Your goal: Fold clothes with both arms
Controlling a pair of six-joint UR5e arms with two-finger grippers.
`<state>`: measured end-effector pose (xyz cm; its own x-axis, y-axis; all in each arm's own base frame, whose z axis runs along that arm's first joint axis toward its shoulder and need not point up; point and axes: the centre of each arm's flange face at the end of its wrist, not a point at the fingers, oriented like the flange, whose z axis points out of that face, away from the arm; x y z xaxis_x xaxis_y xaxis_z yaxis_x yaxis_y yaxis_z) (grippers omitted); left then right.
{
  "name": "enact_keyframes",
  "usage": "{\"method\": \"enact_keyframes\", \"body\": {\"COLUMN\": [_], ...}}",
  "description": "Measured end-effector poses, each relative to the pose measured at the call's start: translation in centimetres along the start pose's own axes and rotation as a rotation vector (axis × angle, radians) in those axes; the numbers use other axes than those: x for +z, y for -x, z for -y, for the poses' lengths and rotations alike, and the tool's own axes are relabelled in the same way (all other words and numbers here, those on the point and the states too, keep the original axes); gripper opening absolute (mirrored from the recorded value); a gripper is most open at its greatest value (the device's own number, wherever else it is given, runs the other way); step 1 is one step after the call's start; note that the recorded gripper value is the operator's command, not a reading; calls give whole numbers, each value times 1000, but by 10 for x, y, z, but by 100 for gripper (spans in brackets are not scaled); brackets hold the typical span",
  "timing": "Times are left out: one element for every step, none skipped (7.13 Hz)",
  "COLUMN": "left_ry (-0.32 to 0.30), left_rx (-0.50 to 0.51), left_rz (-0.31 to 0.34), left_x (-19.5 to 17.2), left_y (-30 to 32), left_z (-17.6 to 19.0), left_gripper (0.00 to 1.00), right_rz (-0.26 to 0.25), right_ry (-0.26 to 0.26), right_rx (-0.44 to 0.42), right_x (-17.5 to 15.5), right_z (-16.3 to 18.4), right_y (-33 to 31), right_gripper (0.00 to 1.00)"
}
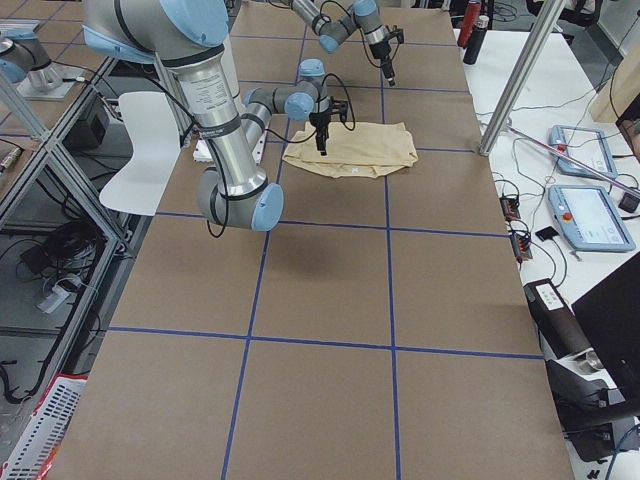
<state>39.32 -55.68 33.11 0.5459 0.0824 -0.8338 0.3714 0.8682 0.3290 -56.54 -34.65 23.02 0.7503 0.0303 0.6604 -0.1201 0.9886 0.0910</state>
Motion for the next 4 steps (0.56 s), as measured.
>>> {"method": "enact_keyframes", "body": {"left_ry": [1,3,6,8], "left_rx": [0,0,0,1], "left_rz": [-1,0,1,2], "left_x": [0,0,2,3], "left_y": [0,0,0,0], "left_z": [0,-1,-3,-4], "left_gripper": [100,100,100,100], "right_rz": [-44,-86,-127,-155], "right_ry": [16,33,48,61], "right_rx": [-11,-14,-15,-17], "right_x": [17,30,39,43], "right_z": [-1,-2,-5,-8], "right_y": [21,31,32,30], "right_gripper": [100,100,100,100]}}
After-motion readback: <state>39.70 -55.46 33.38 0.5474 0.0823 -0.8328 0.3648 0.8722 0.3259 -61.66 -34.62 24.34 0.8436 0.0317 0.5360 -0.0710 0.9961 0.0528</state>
